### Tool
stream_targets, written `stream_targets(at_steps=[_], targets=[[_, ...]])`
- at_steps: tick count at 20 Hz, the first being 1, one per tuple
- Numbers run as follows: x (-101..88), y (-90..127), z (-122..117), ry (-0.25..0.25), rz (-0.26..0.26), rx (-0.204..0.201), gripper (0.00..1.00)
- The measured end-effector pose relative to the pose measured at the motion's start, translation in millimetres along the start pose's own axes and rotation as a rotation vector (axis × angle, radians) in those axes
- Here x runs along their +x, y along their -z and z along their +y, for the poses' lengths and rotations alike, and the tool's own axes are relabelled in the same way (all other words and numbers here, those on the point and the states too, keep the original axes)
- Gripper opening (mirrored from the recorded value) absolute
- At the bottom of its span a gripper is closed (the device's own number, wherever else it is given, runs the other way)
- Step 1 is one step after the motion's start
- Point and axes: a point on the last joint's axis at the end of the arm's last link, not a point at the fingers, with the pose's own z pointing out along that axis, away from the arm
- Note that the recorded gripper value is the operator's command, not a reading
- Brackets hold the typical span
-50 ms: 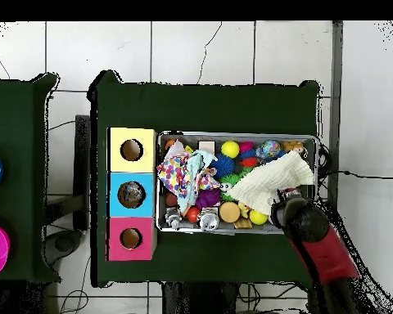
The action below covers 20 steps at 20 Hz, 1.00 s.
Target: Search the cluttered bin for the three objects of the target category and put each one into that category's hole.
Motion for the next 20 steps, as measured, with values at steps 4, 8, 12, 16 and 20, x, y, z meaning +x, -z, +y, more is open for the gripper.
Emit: stream_targets(at_steps=[4,8,12,16,20], targets=[[-4.8,9.6,3.4,-0.013,0.005,-0.011,0.0],[-11.5,21.8,9.5,-0.042,0.008,-0.031,0.0],[-14.0,37.3,17.5,-0.088,0.016,-0.063,0.0],[-7.0,46.3,18.7,-0.09,0.018,-0.067,0.0],[17.3,58.9,26.2,-0.044,0.006,-0.053,0.0]])
